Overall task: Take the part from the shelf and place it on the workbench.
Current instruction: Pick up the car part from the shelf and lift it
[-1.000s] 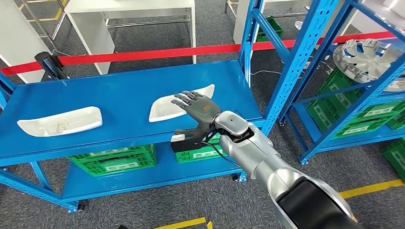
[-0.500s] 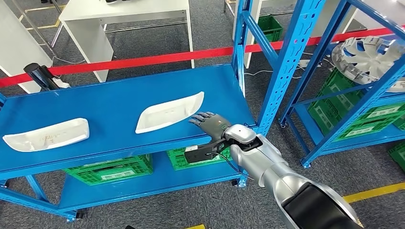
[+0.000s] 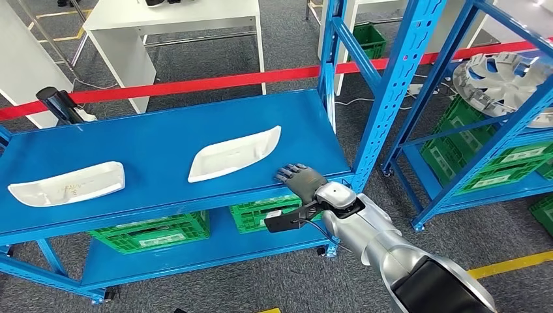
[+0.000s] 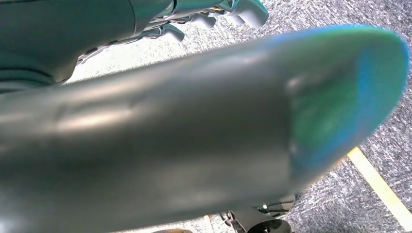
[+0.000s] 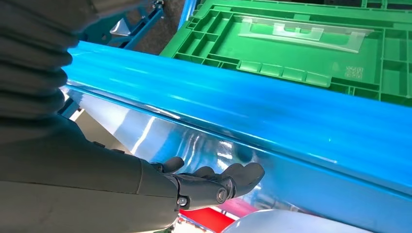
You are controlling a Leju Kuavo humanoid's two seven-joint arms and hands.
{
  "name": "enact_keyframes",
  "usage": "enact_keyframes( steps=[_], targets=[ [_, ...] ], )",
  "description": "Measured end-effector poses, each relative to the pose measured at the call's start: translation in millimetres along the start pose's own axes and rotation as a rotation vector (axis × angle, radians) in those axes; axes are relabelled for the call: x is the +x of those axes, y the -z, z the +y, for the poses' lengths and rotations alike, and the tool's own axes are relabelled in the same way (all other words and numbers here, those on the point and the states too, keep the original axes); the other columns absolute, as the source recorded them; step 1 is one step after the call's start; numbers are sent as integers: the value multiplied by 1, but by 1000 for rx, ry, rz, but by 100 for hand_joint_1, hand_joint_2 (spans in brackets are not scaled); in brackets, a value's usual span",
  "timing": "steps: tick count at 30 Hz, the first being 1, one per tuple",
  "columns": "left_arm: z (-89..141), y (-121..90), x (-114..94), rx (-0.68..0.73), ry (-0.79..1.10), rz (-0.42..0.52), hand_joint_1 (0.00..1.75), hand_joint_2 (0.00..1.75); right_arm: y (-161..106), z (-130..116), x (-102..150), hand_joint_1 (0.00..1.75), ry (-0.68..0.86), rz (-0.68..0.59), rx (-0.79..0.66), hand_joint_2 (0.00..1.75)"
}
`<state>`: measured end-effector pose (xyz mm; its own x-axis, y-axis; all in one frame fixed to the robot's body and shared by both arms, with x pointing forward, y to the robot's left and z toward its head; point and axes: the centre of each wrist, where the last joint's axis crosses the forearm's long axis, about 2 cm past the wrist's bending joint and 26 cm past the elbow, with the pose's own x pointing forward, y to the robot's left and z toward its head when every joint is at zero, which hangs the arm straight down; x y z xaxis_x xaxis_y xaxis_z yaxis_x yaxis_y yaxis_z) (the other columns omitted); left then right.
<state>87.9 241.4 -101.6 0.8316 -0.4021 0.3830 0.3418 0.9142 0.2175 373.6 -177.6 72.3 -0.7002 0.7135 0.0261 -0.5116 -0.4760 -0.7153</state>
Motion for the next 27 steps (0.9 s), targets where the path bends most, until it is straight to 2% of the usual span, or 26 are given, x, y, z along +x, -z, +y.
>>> enact_keyframes(
  steps=[2, 6, 13, 16, 20, 27],
  targets=[
    [0, 0, 0, -5, 2, 3, 0, 0, 0, -2, -1, 0, 2, 5, -19, 0],
    [0, 0, 0, -9, 6, 7, 0, 0, -1, -22, 0, 0, 3, -23, -89, 0],
    [1, 1, 2, -6, 0, 1, 0, 0, -3, -108, 33, 0, -68, -121, -271, 0],
    [1, 1, 3, -7, 10, 2, 0, 0, -8, -135, 45, 0, -99, -145, -335, 0],
    [2, 2, 7, -5, 22, -1, 0, 0, -11, -153, 55, 0, -122, -185, -378, 0],
    [4, 3, 12, -4, 30, -8, 0, 0, -11, -158, 61, 0, -131, -218, -375, 0]
  ],
)
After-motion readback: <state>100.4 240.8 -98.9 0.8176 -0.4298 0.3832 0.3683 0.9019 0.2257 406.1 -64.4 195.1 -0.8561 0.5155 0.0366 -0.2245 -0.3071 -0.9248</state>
